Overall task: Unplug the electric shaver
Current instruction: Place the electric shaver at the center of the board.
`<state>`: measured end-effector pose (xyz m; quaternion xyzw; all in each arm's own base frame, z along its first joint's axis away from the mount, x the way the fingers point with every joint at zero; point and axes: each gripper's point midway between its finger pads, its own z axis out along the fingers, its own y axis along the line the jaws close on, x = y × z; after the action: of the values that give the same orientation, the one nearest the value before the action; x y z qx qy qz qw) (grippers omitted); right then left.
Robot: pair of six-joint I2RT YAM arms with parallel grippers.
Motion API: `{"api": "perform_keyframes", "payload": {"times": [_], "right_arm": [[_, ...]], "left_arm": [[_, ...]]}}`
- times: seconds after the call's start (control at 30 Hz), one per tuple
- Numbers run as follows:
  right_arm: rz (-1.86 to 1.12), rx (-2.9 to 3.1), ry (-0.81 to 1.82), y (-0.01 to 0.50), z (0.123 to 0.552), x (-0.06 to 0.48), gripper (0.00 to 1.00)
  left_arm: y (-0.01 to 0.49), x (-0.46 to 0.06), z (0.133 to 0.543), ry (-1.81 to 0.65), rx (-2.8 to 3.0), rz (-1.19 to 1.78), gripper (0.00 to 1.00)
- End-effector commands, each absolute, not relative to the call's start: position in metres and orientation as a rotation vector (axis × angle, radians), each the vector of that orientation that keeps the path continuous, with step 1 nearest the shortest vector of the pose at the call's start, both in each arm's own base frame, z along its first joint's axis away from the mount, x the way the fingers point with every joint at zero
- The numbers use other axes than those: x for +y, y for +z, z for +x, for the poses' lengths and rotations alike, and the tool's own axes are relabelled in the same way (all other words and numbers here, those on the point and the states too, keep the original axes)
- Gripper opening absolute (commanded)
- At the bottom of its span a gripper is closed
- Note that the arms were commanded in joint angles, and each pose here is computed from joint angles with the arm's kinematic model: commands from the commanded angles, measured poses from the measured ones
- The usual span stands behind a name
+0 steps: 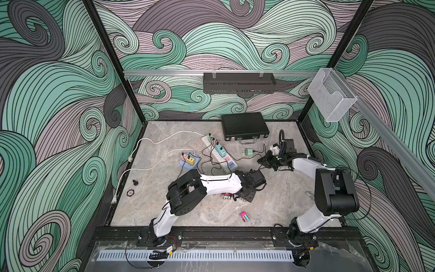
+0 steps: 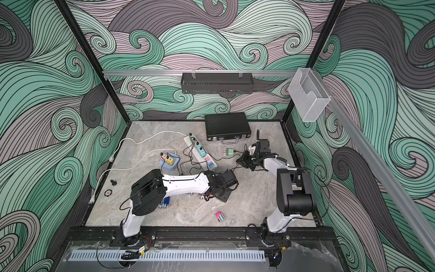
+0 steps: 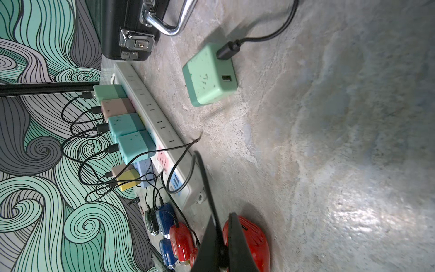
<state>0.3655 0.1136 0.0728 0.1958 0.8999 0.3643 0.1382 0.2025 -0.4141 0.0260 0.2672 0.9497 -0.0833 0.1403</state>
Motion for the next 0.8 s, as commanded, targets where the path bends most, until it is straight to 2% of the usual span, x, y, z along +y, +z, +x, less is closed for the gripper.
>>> {"api": "perform_keyframes", "payload": {"times": [0.0, 0.13, 0.27, 0.4, 0.77], "right_arm": [[0.577, 2.591, 1.046, 0.072, 0.374, 0.111, 0.09], [0.581, 2.599, 1.038, 0.069, 0.373, 0.110, 0.09], [0.574, 2.602, 1.027, 0.069, 0.375, 0.110, 0.09], [0.568, 2.609, 1.020, 0.069, 0.374, 0.109, 0.10], [0.571, 2.609, 1.032, 0.068, 0.376, 0.110, 0.10]], "left_arm": [[0.022, -0.415, 0.199, -0.185, 2.741, 0.822, 0.32], [0.017, -0.415, 0.199, -0.154, 2.753, 0.833, 0.42], [0.014, -0.415, 0.196, -0.141, 2.763, 0.846, 0.45], [0.016, -0.417, 0.193, -0.147, 2.764, 0.856, 0.60], [0.030, -0.420, 0.196, -0.154, 2.735, 0.844, 0.69]]}}
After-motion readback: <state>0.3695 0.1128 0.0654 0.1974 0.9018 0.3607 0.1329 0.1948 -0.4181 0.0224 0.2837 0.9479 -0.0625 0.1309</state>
